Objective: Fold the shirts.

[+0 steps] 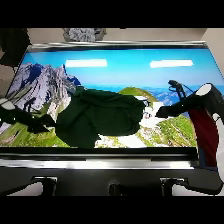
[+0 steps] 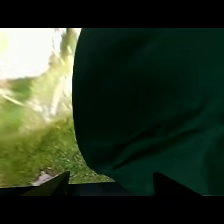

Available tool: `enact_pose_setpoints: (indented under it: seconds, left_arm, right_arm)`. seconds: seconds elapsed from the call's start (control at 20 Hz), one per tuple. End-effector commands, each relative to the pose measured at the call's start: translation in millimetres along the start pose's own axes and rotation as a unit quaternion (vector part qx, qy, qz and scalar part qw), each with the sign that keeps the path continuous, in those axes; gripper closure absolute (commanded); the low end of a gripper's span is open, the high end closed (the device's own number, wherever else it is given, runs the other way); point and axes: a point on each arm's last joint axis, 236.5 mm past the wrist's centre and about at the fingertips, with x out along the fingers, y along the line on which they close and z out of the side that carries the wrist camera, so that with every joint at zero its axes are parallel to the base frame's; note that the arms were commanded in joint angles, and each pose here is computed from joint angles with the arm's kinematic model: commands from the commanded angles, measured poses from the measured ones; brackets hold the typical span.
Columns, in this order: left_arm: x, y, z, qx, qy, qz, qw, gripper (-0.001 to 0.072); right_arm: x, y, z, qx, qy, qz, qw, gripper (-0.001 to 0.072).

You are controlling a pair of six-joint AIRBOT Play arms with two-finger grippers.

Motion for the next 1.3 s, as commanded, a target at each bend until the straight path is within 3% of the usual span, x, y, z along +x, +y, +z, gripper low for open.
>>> enact_pose_setpoints:
  seconds: [0.0,0.1,0.15,0.25,0.3,0.4,0.5,0.6,0.65,0.8,0.85,0.9,0.95,1.1,1.25]
  left_arm:
    - [33.0,-4.9,-31.0,-0.032,0.002,-0.072,0.997,0.0107]
    - [48.1,-4.5,-32.8,-0.033,0.004,-0.066,0.997,0.011]
    - [52.2,-5.8,-29.6,-0.032,0.0,-0.065,0.997,0.0167]
    - [55.9,-5.4,-18.5,-0.042,-0.02,-0.062,0.997,0.0211]
    - [56.2,-3.8,-11.7,-0.05,-0.034,-0.058,0.997,0.0302]
    - [55.8,-1.2,-3.3,-0.055,-0.052,-0.053,0.996,0.034]
    - [56.7,0.2,-0.6,-0.057,-0.056,-0.052,0.995,0.0483]
    - [56.4,0.2,-0.3,-0.057,-0.057,-0.052,0.995,0.0675]
    - [56.4,0.0,-0.3,-0.055,-0.057,-0.052,0.995,0.0674]
    - [55.8,-0.5,-0.9,-0.055,-0.056,-0.053,0.996,0.0675]
    - [55.7,-0.8,-1.2,-0.053,-0.056,-0.053,0.996,0.0675]
    - [55.2,-1.0,-1.2,-0.05,-0.056,-0.053,0.996,0.0675]
    - [53.5,-1.6,-0.3,-0.047,-0.057,-0.053,0.996,0.0675]
    - [19.5,-19.6,21.0,0.014,-0.083,-0.059,0.995,0.0678]
    - [-92.8,-70.5,73.7,0.106,-0.22,-0.059,0.968,0.0679]
  right_arm:
    - [21.5,14.6,-25.3,-0.008,0.039,0.027,0.999,0.0082]
    - [33.5,20.4,-23.7,-0.016,0.038,0.023,0.999,0.0045]
    - [38.8,22.7,-22.8,-0.02,0.038,0.022,0.999,0.0026]
    - [49.2,32.6,-20.1,-0.014,0.04,0.044,0.998,0.0025]
    - [54.3,41.6,-14.0,0.001,0.03,0.071,0.997,0.0025]
    - [64.0,49.7,-2.3,0.027,0.011,0.104,0.994,0.0025]
    - [76.1,50.8,1.0,0.048,0.009,0.124,0.991,0.0026]
    - [90.4,55.8,-4.0,0.065,0.029,0.135,0.988,0.0027]
    - [99.9,60.4,-7.8,0.065,0.042,0.136,0.988,0.003]
    - [126.1,72.1,-9.4,0.066,0.062,0.123,0.988,0.0154]
    - [131.3,71.7,-7.7,0.073,0.061,0.113,0.989,0.0258]
    - [134.4,71.7,-4.8,0.081,0.058,0.104,0.99,0.0424]
    - [134.6,71.1,-1.9,0.089,0.052,0.102,0.989,0.066]
    - [107.6,74.4,5.6,0.023,0.038,0.093,0.995,0.0669]
    - [15.6,66.9,50.5,-0.118,-0.033,-0.024,0.992,0.0669]
